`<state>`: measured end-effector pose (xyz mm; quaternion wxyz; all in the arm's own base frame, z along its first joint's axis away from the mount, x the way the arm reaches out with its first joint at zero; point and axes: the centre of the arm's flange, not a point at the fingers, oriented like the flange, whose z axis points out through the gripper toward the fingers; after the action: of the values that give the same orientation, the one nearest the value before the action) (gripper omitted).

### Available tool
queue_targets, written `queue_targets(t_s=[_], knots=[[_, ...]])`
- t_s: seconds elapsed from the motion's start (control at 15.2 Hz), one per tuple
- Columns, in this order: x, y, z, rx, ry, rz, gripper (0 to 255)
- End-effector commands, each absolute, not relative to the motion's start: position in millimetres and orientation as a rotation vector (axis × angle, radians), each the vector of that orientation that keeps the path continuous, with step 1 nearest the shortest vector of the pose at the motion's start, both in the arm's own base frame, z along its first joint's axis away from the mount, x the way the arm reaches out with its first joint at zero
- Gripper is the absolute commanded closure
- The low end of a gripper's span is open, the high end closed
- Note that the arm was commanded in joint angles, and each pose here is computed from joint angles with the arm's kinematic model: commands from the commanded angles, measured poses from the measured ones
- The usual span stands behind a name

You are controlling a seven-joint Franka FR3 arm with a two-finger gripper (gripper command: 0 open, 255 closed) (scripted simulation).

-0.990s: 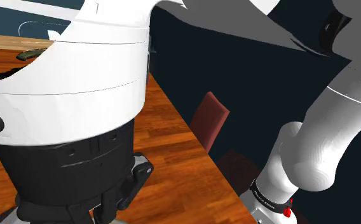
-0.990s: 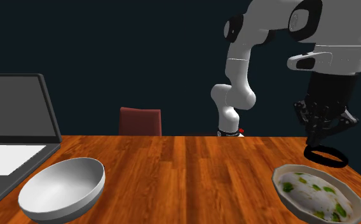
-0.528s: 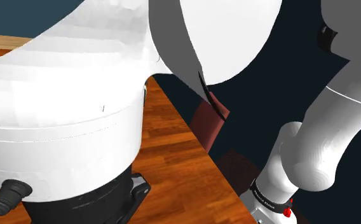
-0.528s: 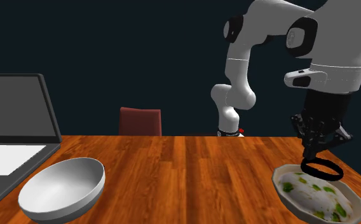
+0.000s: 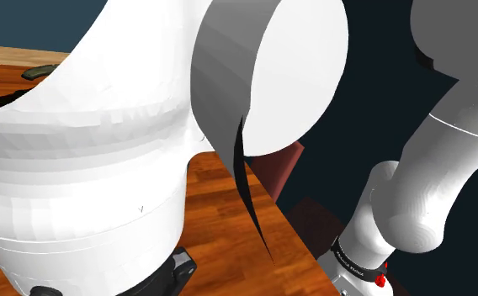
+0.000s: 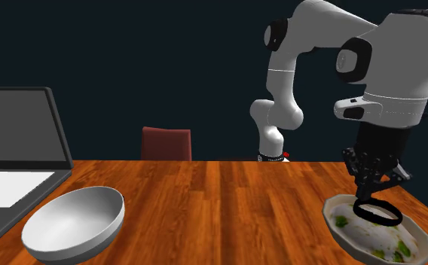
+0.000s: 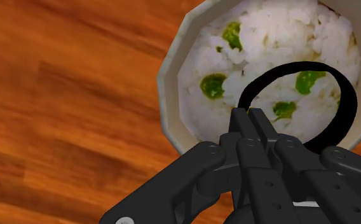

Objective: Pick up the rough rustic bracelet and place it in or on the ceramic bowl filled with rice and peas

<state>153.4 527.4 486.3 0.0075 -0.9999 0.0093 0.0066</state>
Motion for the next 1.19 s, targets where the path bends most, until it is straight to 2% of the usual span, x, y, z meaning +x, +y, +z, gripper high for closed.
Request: queue_targets(t_s=[0.0, 0.26, 0.33, 0.66, 0.92, 1.12], knots=[[153, 527, 486, -3.126, 0.029, 0.020, 255], [153, 527, 486, -3.126, 0.029, 0.020, 255], [153, 527, 486, -3.126, 0.029, 0.020, 0], [153, 527, 486, -3.126, 0.029, 0.020, 0], [154, 526, 536, -3.126, 0.029, 0.020, 0], [154, 526, 536, -3.126, 0.029, 0.020, 0]])
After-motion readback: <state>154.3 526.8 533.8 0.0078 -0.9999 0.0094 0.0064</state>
